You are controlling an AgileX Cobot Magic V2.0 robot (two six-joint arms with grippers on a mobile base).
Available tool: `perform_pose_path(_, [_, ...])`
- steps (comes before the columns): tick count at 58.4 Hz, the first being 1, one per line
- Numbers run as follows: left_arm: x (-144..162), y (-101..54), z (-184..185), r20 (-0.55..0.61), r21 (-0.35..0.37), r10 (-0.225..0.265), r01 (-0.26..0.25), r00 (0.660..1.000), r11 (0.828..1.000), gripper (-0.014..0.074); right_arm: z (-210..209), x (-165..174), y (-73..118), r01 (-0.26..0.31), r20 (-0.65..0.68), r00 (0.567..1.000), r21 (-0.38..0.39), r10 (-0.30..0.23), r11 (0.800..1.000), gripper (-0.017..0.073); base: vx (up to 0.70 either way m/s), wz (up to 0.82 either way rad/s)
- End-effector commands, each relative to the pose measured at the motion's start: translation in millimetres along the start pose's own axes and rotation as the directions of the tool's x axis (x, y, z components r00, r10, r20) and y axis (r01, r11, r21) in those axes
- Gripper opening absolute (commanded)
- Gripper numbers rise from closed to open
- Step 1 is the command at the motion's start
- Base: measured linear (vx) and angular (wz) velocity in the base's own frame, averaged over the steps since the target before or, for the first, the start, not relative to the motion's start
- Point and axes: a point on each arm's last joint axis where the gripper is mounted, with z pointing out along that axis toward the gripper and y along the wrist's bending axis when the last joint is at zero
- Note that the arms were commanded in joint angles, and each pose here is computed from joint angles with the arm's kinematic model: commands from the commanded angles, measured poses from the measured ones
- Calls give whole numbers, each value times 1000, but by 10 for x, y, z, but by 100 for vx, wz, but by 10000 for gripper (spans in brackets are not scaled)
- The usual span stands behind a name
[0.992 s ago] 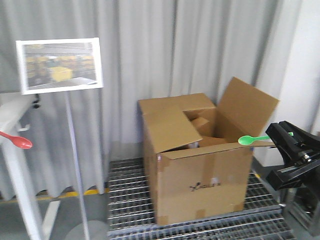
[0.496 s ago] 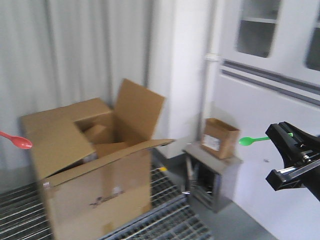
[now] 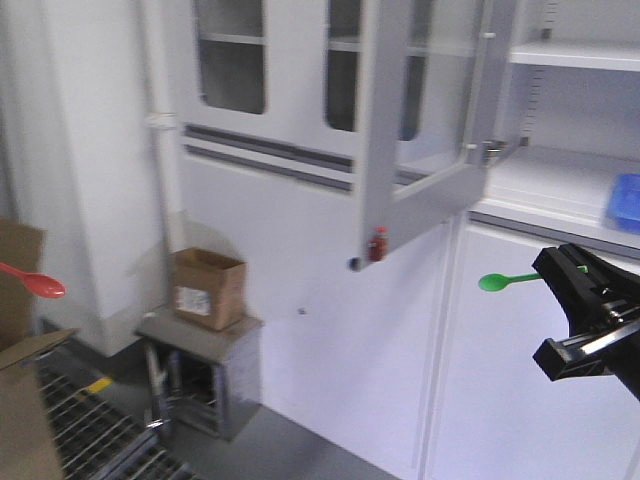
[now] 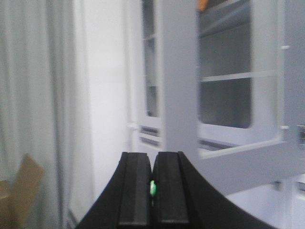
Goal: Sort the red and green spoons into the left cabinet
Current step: 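Turn the base toward the white cabinet with open glass door, then drive the base up to the cabinet shelf holding the blue tray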
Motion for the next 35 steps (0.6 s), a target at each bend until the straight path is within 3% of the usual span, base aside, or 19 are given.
perform_pose_path(1, [-159,-74,29,98,45,-5,1,995,999,56,14,-183,25,2,110,994,-23,1,1000,81,17,-64])
perform_pose_path(35, [-159,-74,29,97,45,-5,1,995,999,56,14,-182,24,2,109,994,-23,1,1000,81,16,-63])
